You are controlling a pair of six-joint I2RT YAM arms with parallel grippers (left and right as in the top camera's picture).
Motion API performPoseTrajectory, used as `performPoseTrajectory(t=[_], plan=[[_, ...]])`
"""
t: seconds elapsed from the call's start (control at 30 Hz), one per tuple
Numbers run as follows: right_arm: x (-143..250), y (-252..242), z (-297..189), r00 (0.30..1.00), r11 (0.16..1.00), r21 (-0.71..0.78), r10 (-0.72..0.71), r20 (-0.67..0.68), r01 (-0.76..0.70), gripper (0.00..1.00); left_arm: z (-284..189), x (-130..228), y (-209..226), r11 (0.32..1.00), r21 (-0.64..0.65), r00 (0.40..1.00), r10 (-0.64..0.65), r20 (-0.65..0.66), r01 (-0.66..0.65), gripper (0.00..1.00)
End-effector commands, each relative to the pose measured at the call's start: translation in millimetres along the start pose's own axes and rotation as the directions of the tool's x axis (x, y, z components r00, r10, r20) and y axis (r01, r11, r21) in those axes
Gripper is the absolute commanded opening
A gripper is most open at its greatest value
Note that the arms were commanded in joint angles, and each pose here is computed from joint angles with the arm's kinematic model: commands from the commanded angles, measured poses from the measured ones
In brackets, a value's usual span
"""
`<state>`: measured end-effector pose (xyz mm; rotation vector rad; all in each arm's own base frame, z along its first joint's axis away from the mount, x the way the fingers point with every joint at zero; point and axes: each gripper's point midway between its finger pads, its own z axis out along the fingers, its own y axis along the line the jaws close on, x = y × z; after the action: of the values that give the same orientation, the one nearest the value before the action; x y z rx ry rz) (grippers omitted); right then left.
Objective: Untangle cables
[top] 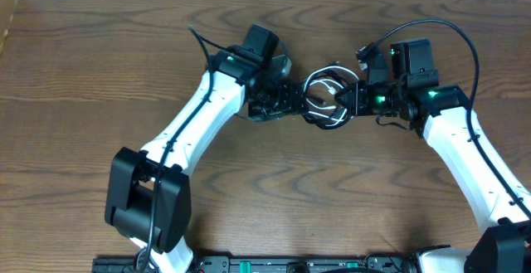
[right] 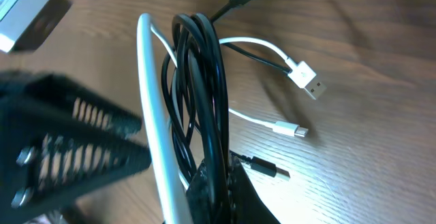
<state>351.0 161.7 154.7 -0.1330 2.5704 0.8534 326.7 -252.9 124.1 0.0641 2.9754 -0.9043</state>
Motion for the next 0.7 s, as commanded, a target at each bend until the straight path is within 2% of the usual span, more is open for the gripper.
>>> performPoseTrajectory(t=[0.0, 0.23, 0.53, 0.67], plan=[[-5.2, -5.1, -6.8, 0.997, 0.996, 0.056, 0.067, 0.040, -0.069, 0.01, -0.3, 5.3, -13.8, 1.000, 0.026, 1.000, -0.001, -0.011, 0.001, 0.68], [-7.4, -13.4, -7.4, 0.971, 0.968, 0.094, 0.228, 0.073, -0.234, 0.01, 14.8, 5.5, -27.8, 0.999, 0.037, 1.000, 0.020, -0.005, -0.020, 0.68], [-6.2, -19.2, -8.0, 0.893, 0.888, 0.105, 0.438, 0.104, -0.448, 0.01, 41.5, -9.6, -35.5, 0.987, 0.065, 0.989, -0.148, 0.015, 0.147, 0.70], [-8.3, -18.6, -8.0, 0.870, 0.866, 0.093, 0.480, 0.115, -0.491, 0.01, 43.1, -14.5, -37.8, 0.952, 0.082, 0.955, -0.297, 0.016, 0.295, 0.74]])
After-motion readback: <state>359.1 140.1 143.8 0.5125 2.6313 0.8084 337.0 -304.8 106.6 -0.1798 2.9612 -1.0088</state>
